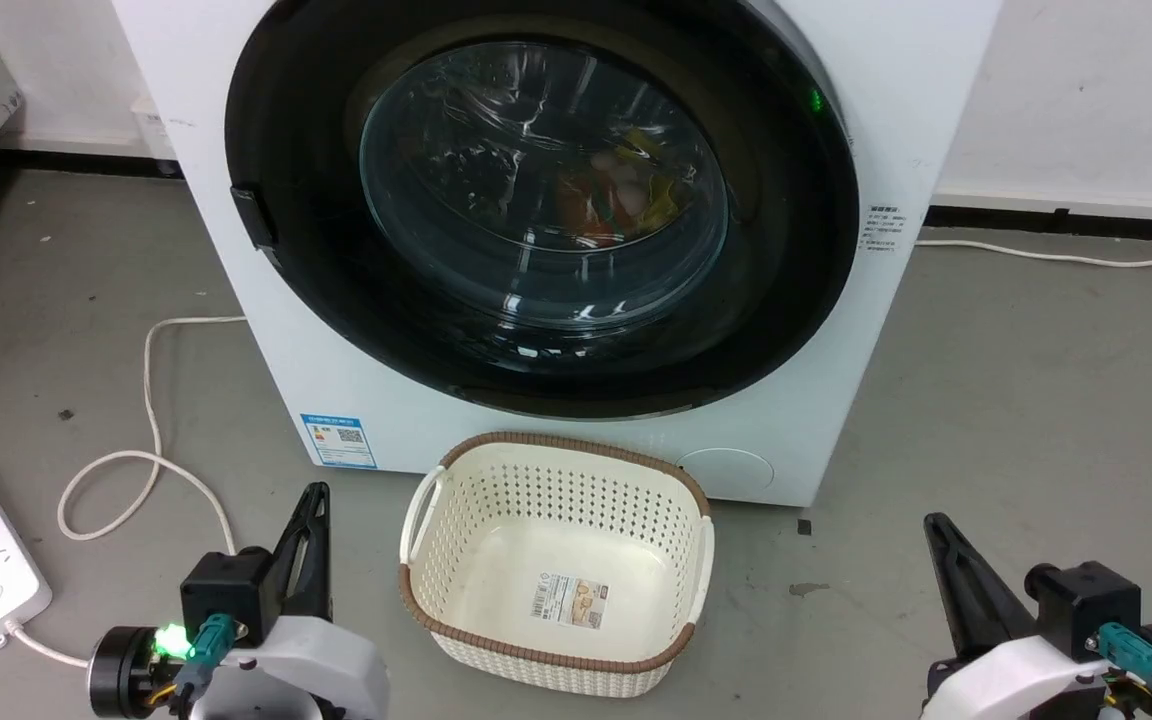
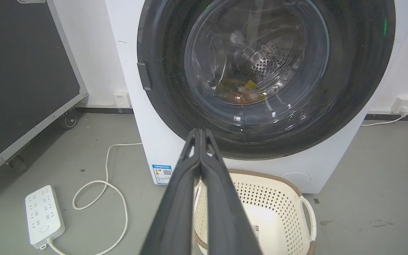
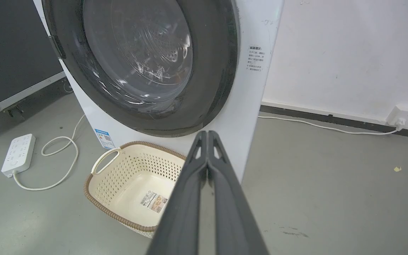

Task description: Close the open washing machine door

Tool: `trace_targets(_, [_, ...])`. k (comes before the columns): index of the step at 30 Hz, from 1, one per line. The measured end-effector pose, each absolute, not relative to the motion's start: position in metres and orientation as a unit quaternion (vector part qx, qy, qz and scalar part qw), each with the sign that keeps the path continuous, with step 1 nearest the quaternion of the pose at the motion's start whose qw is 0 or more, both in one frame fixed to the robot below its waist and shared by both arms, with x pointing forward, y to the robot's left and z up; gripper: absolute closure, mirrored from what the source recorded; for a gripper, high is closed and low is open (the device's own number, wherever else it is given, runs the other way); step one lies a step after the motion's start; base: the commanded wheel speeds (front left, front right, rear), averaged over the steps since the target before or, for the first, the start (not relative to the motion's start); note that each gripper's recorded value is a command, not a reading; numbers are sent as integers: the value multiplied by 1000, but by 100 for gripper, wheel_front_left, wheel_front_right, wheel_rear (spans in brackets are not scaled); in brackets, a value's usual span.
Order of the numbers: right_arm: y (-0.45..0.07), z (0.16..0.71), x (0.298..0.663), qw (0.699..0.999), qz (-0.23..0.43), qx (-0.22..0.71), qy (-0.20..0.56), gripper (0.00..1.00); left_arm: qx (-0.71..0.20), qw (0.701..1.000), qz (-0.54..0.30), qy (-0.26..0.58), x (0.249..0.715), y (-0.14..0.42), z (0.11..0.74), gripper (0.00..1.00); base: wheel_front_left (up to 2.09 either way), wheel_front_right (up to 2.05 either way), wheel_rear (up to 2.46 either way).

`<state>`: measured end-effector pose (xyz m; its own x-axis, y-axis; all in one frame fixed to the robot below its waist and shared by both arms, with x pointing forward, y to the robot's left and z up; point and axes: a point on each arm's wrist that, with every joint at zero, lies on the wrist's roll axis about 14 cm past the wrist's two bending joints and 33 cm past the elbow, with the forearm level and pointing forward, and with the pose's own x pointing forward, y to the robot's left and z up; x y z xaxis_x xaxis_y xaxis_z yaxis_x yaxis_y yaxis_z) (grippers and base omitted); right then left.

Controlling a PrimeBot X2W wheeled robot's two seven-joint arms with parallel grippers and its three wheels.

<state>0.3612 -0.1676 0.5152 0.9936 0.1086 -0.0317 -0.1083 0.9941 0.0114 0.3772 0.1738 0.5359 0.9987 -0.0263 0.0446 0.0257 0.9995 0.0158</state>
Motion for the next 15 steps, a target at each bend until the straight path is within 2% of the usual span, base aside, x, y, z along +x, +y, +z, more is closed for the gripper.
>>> trace_targets(15, [-164,516,365,998,60,-12,16,100,17,1000,-5,-13,377,176,534,100,0,0,0])
